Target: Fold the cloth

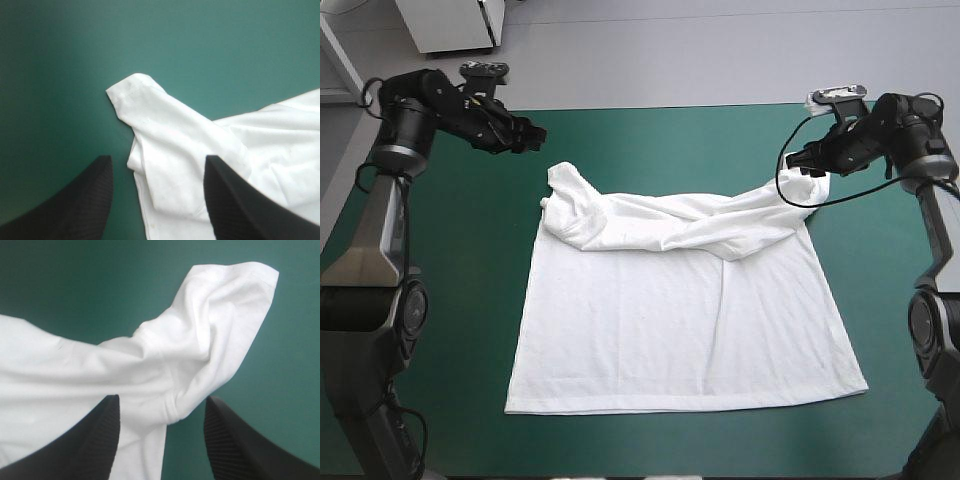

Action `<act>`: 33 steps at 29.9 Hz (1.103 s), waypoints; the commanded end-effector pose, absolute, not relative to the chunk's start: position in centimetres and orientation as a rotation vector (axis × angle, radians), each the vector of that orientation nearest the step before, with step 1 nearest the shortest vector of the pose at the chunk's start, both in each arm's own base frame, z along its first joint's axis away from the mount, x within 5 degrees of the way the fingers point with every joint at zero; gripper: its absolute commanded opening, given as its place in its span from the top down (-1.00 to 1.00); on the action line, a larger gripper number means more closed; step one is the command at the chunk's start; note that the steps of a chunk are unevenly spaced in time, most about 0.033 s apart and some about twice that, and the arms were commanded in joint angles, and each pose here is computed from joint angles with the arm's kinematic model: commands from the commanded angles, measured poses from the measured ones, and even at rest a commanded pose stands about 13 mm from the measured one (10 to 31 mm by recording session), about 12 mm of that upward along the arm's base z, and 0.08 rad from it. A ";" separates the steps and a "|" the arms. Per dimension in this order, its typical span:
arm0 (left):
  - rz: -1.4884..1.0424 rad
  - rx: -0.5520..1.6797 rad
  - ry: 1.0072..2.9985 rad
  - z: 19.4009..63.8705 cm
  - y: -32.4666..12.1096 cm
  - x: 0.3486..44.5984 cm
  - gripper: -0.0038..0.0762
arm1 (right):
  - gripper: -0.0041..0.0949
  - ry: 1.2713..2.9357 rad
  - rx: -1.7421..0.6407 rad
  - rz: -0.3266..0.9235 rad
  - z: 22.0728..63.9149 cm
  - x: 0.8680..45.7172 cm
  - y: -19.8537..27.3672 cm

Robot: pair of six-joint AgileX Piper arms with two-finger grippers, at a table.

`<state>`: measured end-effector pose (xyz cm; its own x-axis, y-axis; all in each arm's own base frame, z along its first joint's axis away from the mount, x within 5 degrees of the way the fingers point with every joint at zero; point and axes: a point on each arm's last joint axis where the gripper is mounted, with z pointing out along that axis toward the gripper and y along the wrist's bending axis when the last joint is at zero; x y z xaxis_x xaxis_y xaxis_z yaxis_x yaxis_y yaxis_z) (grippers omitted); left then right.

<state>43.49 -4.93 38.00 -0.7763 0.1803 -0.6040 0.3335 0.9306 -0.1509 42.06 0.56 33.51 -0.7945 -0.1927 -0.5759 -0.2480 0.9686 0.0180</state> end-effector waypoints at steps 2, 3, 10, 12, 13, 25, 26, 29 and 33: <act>-0.413 0.356 2.380 44.3 -4.8 37.2 -0.12 | -0.09 2.408 -0.321 0.158 39.5 36.9 1.0; -0.413 0.357 2.393 44.3 -5.0 36.3 -0.12 | -0.09 2.405 -0.324 0.161 39.8 36.0 1.2; -0.456 0.447 2.554 41.1 -7.2 27.0 -0.12 | -0.09 2.449 -0.356 0.196 39.0 27.2 2.8; -0.450 0.438 2.624 39.3 -7.4 24.1 -0.12 | -0.09 2.463 -0.369 0.199 38.2 24.6 3.2; -0.452 0.440 2.641 38.8 -7.4 22.8 -0.12 | -0.09 2.467 -0.382 0.195 37.9 23.7 3.4; -0.431 0.392 2.959 28.1 -5.5 13.3 -0.12 | -0.09 2.621 -0.350 0.058 33.1 16.2 2.5; -0.409 0.395 2.975 27.6 -5.3 13.2 -0.12 | -0.09 2.631 -0.348 0.059 32.8 16.1 2.5; -0.336 0.424 2.991 26.7 -4.9 13.4 -0.12 | -0.09 2.639 -0.351 0.051 32.5 16.1 2.5; -0.337 0.420 2.990 25.8 -5.2 14.4 -0.12 | -0.09 2.643 -0.355 0.035 32.5 16.1 2.4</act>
